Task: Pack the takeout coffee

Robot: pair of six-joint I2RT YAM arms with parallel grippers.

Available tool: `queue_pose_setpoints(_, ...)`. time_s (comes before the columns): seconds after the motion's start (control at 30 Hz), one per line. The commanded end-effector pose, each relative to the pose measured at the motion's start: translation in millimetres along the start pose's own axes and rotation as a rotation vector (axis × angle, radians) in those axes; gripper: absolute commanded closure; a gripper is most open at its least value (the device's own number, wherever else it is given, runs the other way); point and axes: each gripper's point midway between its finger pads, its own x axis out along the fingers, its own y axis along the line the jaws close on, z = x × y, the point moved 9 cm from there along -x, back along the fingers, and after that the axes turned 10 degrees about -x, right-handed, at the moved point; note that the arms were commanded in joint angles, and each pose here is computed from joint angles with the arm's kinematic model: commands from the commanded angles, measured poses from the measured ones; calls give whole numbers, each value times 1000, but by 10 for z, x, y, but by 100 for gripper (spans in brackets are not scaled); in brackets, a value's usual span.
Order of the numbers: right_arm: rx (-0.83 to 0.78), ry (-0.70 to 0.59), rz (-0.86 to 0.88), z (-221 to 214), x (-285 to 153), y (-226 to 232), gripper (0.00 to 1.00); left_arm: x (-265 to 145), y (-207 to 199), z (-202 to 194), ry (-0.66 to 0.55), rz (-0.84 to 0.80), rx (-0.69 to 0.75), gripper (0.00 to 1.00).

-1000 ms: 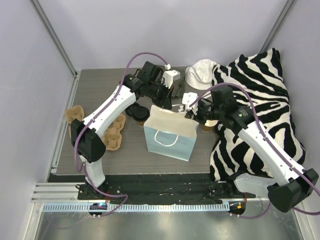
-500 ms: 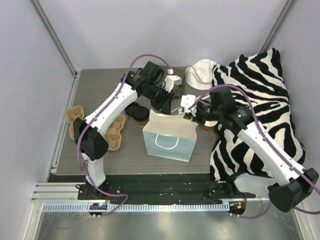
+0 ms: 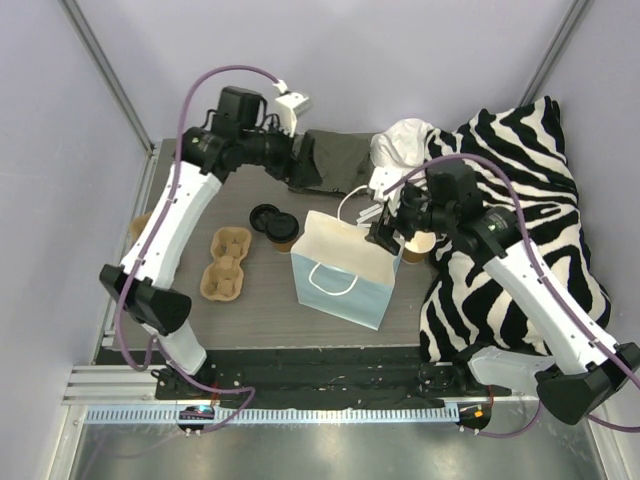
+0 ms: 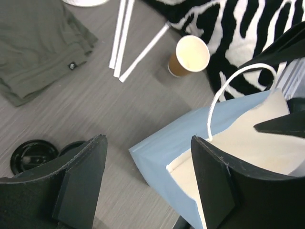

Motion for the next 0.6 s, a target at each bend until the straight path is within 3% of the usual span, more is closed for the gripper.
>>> queue_pose_setpoints(0.0,184,-63,-169,432,-308,-203,13,-468,-146,111,-182,17,20,25)
queue_pose_setpoints(0.17,380,-69,-354,645,-647,-277,12,-617,-85,-62,-206,84,-14,24)
queue_pose_setpoints(0.27,553,-31,-467,617,-830,-197,13,-745,-67,-147,-253,154,-63,21)
queue_pose_setpoints(0.33,752,-9,-504,548,-859,-67,14,-853,-30,-209,-290,220,-101,18)
queue_pose_setpoints(0.37,794,-23,-480,547,-917,-1,12,-888,-25,-224,-308,243,-130,15)
queue_pose_setpoints(0.4,834,-24,-486,475,-984,-13,1,-969,-58,-234,-341,257,-131,11)
queue_pose_setpoints(0.57,991,-7,-372,281,-995,237,0,-1062,-32,-385,-367,318,-163,7)
